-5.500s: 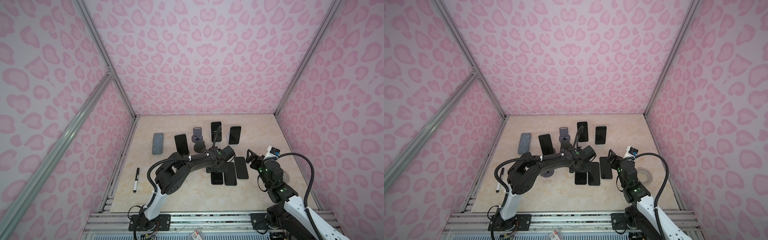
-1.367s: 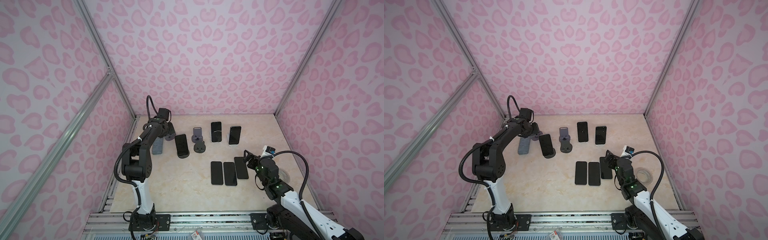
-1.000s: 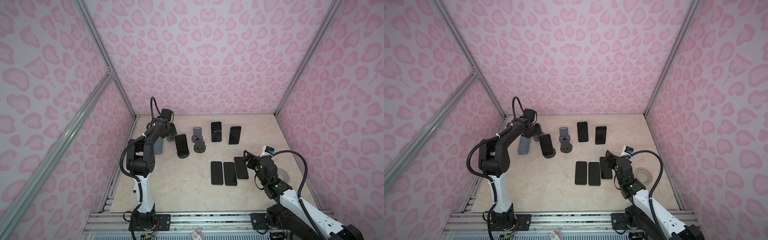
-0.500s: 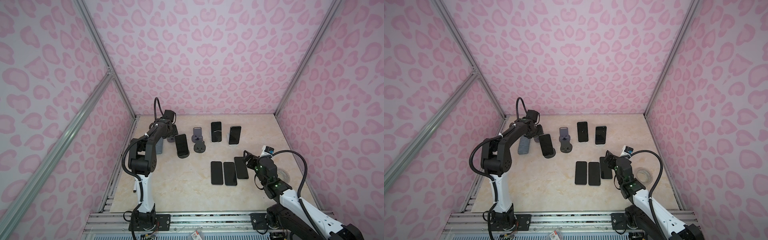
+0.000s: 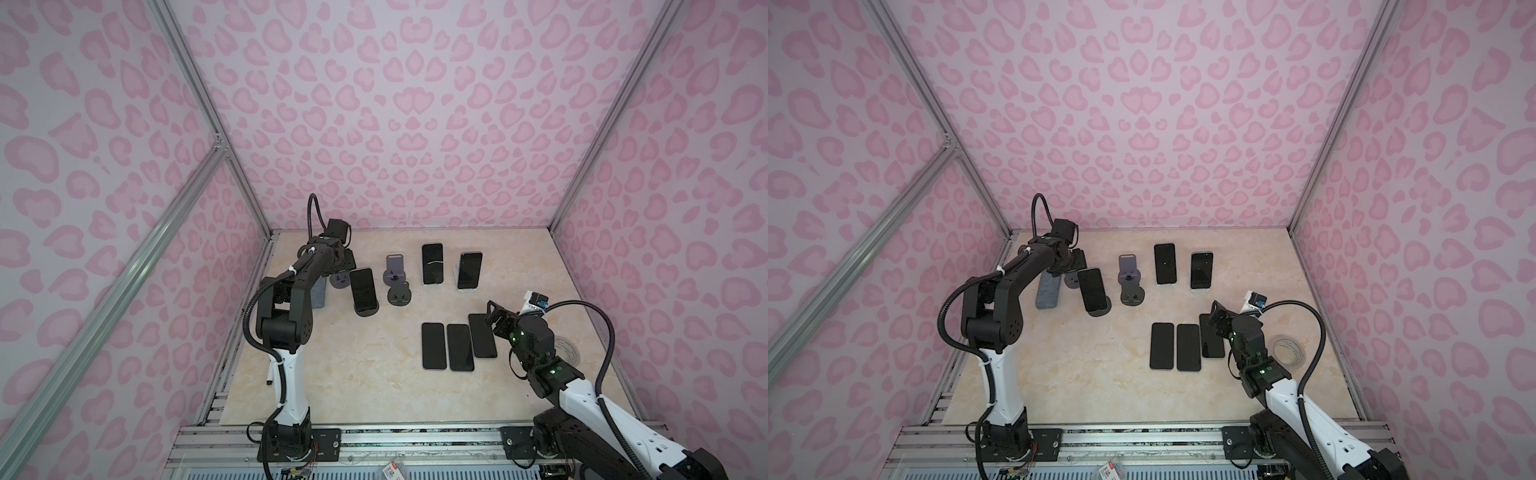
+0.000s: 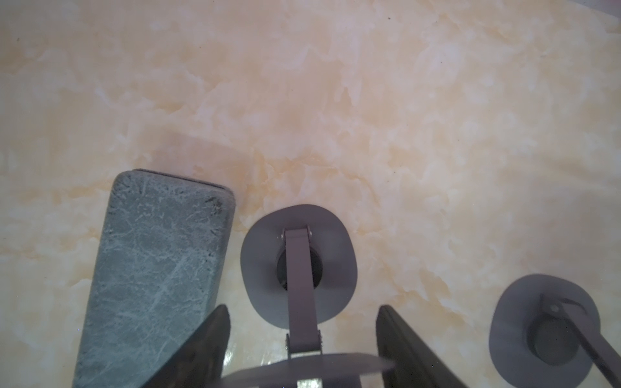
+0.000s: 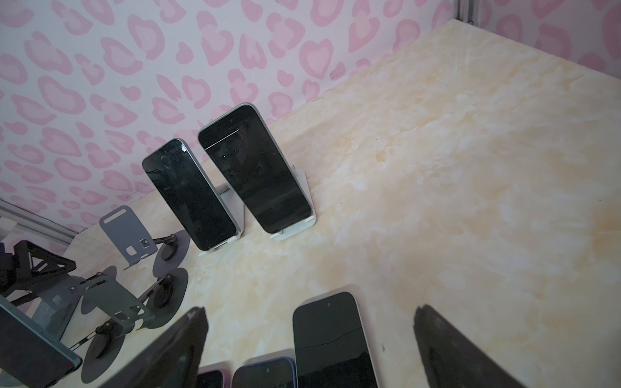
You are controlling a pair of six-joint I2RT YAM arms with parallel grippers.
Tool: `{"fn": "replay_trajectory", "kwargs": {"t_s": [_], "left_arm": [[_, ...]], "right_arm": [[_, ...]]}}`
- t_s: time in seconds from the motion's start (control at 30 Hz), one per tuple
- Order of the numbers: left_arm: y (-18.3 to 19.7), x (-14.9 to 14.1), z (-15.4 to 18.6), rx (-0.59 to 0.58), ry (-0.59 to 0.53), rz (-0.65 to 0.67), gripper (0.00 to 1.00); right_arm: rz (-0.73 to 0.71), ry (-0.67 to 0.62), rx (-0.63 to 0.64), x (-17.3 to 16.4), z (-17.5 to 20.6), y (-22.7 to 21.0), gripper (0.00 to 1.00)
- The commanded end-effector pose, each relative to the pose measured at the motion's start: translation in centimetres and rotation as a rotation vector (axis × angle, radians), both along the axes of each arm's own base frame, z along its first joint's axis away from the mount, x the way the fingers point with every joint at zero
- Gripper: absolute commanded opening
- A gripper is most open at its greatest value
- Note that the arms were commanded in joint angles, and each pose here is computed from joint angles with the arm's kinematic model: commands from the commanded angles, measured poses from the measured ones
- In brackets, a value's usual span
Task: Remove the phone from the phone stand
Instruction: Place the phone stand at the top-left of the table, then remove the phone from the phone stand.
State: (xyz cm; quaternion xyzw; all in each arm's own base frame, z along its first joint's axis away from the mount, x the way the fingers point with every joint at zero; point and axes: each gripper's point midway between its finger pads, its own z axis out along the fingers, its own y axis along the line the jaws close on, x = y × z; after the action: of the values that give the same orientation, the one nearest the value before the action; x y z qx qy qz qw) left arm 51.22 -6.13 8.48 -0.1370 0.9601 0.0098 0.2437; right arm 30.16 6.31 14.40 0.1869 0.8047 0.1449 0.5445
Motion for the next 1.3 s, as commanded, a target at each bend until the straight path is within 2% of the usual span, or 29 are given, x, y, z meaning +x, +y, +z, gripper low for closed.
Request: {"fn": "replay_trajectory", "kwargs": {"t_s": [0.0, 0.37, 0.57, 0.67, 0.73, 0.87, 1.07, 1.13, 1.17, 1.2, 1.27], "left_arm": [[0.3, 0.7, 2.2, 0.015, -0.047, -0.006, 0.73], [0.7, 2.3, 6.0, 0.037, -0.112, -0.004, 0.75], [0.6, 2.7, 13.3, 0.007, -0.255, -0.008, 0.78], [0.0, 1.7, 17.5, -0.035, -0.323, -0.027, 0.78], [-0.8, 0.2, 19.3, -0.074, -0.351, -0.040, 0.79], [-3.3, -4.0, 20.5, -0.081, -0.380, -0.076, 0.79], [-6.5, -11.8, 20.2, 0.035, -0.417, -0.087, 0.83], [-6.8, -14.3, 21.3, 0.059, -0.464, -0.081, 0.84], [-7.1, -15.4, 21.9, 0.061, -0.497, -0.087, 0.87], [-7.3, -16.5, 22.3, 0.045, -0.528, -0.095, 1.00], [-7.6, -17.9, 21.1, 0.000, -0.513, -0.105, 0.98]], "right_arm": [[0.005, -0.016, -0.003, 0.2, 0.4, 0.1, 0.98], [0.001, -0.026, 0.000, 0.1, 0.7, 0.0, 0.98], [0.004, -0.024, -0.002, 0.1, 0.7, 0.1, 0.98], [0.011, -0.025, 0.003, 0.1, 0.8, 0.2, 0.98], [0.022, -0.029, 0.005, 0.1, 0.9, 0.5, 0.98], [0.030, -0.029, 0.003, 0.1, 0.9, 0.8, 0.98], [0.034, -0.029, 0.005, 0.1, 1.0, 1.0, 0.98], [0.036, -0.029, 0.002, 0.0, 1.0, 1.1, 0.98], [0.033, -0.030, -0.001, 0.0, 1.0, 1.1, 0.98], [0.034, -0.026, -0.004, 0.0, 0.9, 1.1, 0.98], [0.043, -0.022, -0.009, 0.1, 0.9, 1.4, 0.98]]}}
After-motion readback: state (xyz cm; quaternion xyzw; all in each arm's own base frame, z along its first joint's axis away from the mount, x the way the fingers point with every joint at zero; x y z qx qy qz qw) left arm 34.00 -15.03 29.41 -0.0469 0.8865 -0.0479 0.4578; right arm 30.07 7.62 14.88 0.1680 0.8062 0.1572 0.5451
